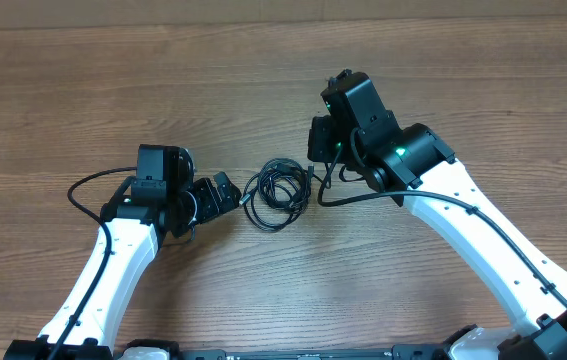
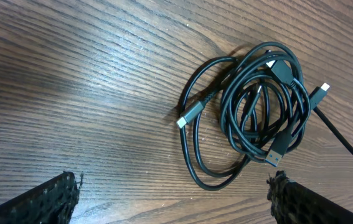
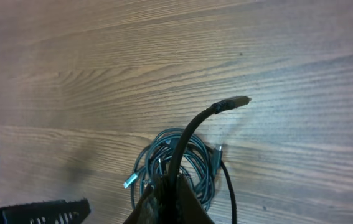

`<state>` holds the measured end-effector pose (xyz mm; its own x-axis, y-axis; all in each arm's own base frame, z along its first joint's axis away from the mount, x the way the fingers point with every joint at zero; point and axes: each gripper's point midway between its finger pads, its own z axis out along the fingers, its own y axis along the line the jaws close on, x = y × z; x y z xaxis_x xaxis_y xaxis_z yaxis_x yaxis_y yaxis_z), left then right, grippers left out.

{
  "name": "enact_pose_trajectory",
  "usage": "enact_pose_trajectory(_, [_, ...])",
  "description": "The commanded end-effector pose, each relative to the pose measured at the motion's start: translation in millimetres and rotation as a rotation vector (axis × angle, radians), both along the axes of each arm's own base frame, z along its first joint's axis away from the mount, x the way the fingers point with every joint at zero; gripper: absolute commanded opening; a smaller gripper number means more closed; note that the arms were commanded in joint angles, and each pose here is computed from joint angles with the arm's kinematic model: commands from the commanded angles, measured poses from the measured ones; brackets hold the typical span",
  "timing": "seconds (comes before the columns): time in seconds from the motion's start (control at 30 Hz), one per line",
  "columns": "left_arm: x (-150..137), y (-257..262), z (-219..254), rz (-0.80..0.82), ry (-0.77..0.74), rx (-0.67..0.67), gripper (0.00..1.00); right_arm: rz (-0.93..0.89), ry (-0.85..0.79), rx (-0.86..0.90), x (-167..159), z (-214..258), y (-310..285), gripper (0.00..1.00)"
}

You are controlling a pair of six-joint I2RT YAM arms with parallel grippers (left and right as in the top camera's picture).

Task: Untangle cables
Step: 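Pull the cable upward and away with the right gripper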

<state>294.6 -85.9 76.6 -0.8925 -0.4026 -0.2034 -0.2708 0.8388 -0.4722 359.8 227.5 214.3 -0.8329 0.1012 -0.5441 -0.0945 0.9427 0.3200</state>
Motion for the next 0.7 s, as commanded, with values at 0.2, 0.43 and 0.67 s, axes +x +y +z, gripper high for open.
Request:
enact_pose_trajectory(0.2, [4.5, 0.2, 3.1, -0.016, -0.018, 0.015, 1.00, 0.115, -0.300, 0.032, 18.1, 136.5, 5.4, 0.04])
enact_pose_trajectory(0.43, [4.5, 0.2, 3.1, -0.016, -0.018, 0.015, 0.99, 0.121, -0.433, 0.076, 8.0, 211.9, -3.2, 0.04])
enact_pose_trajectory(0.67, [4.5, 0.2, 3.1, -0.016, -0.018, 0.015, 1.00, 0.125, -0.555, 0.120, 8.7, 254.0, -2.8, 0.04])
